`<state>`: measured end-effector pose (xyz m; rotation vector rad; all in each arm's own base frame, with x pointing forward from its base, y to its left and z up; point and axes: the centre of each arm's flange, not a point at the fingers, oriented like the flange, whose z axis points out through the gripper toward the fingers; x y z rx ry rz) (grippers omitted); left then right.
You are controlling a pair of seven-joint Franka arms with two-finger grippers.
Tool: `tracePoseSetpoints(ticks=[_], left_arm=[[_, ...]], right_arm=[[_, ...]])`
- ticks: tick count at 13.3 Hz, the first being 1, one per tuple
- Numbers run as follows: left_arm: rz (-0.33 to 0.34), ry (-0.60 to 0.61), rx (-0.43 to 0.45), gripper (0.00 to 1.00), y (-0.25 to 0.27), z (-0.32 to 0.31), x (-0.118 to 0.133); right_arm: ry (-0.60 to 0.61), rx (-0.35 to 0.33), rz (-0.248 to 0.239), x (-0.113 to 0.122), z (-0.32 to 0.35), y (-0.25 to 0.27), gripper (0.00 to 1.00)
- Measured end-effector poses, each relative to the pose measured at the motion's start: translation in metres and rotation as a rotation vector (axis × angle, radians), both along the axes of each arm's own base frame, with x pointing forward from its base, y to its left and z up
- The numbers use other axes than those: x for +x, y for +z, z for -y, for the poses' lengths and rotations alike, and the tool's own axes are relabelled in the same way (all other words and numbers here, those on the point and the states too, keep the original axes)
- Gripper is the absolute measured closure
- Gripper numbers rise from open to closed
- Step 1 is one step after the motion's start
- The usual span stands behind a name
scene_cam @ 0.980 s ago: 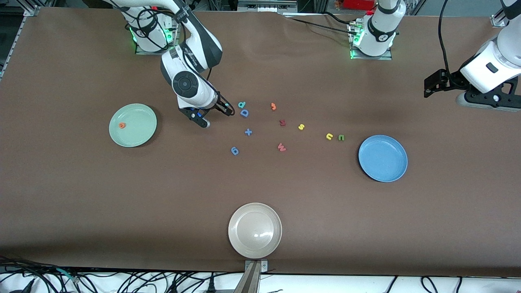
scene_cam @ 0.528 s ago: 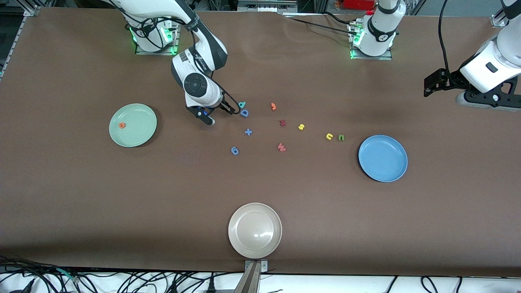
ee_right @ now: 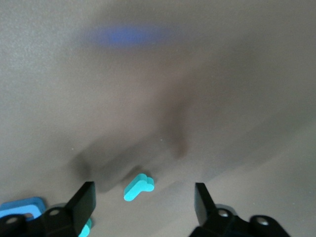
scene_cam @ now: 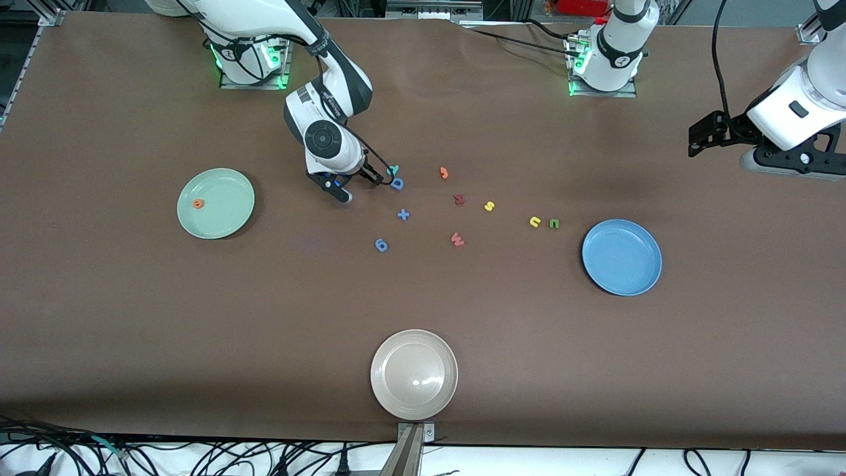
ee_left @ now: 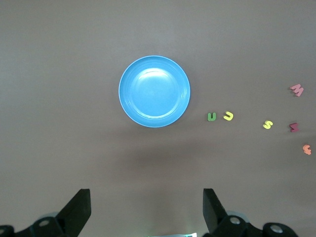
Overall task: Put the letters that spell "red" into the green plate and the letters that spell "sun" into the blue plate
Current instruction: 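Move the right gripper toward the cyan letter r, then lower the right gripper to the r while the left gripper reaches the green u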
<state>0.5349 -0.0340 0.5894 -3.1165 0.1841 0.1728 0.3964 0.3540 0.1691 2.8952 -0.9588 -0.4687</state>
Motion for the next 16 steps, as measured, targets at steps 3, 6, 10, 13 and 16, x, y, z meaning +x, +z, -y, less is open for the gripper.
tracePoseSetpoints(ticks=[3,6,10,13,16], left_arm=[[0.000,0.000,0.000,0.00,0.000,0.000,0.000],[-0.001,0.000,0.000,0.00,0.000,0.000,0.000],[-0.038,-0.007,-0.014,0.00,-0.017,0.007,0.005],[-0.098,-0.020,-0.045,0.00,-0.048,0.021,0.015],[-0.178,-0.060,-0.075,0.00,-0.093,0.053,0.024]], right_arm=[[-0.001,0.000,0.000,-0.001,-0.001,-0.003,0.18],[-0.005,0.003,0.006,0.000,-0.001,-0.002,0.34],[-0.009,0.003,0.008,0.000,-0.002,-0.002,0.39],[-0.014,0.001,0.009,-0.001,-0.004,-0.001,0.39],[-0.019,0.002,0.015,-0.002,-0.007,-0.001,0.46]])
